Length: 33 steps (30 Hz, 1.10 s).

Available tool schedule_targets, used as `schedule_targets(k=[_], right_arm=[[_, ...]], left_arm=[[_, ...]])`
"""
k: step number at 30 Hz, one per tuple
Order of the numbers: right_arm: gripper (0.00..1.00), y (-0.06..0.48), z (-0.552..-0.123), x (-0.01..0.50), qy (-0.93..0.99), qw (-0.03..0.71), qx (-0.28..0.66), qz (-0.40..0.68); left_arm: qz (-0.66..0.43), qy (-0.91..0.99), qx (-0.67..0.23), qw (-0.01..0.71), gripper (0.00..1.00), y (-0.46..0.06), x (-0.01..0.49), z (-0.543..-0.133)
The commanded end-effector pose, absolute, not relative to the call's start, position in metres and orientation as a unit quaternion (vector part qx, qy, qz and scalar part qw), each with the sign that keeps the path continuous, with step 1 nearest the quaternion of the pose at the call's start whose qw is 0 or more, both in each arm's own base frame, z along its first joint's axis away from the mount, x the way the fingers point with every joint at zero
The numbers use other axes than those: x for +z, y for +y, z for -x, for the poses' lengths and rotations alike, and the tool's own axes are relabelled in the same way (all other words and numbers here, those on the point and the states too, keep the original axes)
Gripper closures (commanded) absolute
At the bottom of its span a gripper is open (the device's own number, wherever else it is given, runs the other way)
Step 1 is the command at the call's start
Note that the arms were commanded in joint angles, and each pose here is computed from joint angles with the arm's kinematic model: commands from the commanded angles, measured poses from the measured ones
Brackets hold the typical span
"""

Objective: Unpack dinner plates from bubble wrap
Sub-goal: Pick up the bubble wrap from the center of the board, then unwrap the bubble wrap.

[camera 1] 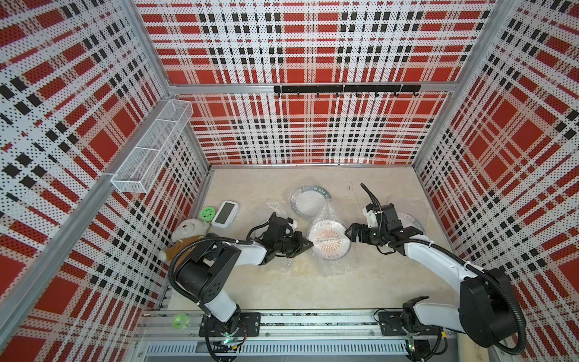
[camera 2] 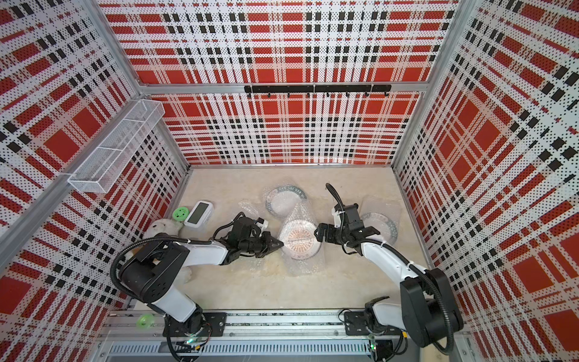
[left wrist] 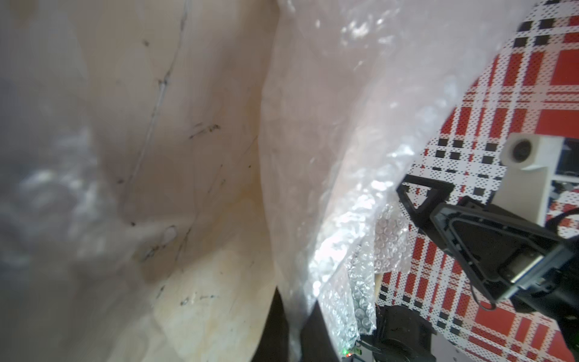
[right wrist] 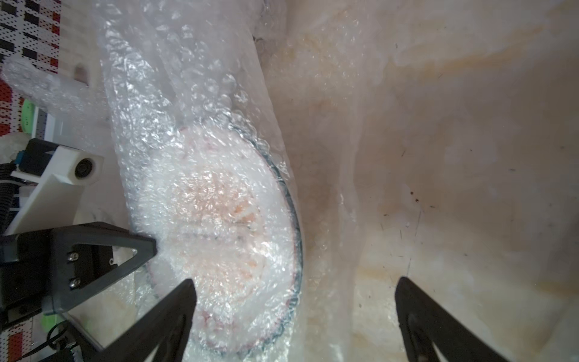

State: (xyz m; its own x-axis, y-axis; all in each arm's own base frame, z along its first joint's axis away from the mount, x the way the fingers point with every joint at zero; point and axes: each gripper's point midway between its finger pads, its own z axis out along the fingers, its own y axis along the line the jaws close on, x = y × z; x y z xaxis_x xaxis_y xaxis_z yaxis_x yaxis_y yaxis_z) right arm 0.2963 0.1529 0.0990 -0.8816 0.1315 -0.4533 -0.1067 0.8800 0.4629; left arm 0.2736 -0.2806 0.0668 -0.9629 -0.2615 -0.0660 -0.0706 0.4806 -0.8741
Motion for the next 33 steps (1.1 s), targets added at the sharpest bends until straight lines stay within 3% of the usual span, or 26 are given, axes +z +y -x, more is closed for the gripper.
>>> schedule_targets(k=[1, 6, 12, 16, 21, 25, 30, 33], right_arm=[[0.00, 0.164, -0.299, 0.131, 0.923, 0.265, 0.278, 0.021], [0.00, 0.171, -0.299, 0.181, 0.898, 0.306, 0.314, 0.033], [0.00, 0.153, -0.295, 0.233, 0.887, 0.365, 0.281, 0.021], [0.05, 0.134, -0.298, 0.201, 0.921, 0.327, 0.212, 0.000], [0.16, 0.144, -0.292, 0.157, 0.933, 0.277, 0.229, 0.004], [0.27, 0.154, -0.290, 0.130, 0.936, 0.246, 0.252, 0.002], [0.63, 0.150, -0.284, 0.111, 0.942, 0.230, 0.243, -0.007], [0.77, 0.148, -0.280, 0.114, 0.940, 0.237, 0.245, -0.006]], left_arm=[[0.071, 0.807, -0.574, 0.118, 1.00, -0.287, 0.118, -0.281], [0.071, 0.782, -0.607, 0.125, 1.00, -0.285, 0.137, -0.285], [0.067, 0.790, -0.598, 0.121, 1.00, -0.290, 0.129, -0.284], [0.063, 0.795, -0.593, 0.115, 1.00, -0.294, 0.122, -0.283], [0.064, 0.808, -0.576, 0.107, 1.00, -0.297, 0.107, -0.280], [0.068, 0.814, -0.567, 0.106, 1.00, -0.296, 0.099, -0.278], [0.074, 0.822, -0.554, 0.105, 1.00, -0.293, 0.090, -0.279], [0.077, 0.827, -0.547, 0.104, 1.00, -0.292, 0.084, -0.279]])
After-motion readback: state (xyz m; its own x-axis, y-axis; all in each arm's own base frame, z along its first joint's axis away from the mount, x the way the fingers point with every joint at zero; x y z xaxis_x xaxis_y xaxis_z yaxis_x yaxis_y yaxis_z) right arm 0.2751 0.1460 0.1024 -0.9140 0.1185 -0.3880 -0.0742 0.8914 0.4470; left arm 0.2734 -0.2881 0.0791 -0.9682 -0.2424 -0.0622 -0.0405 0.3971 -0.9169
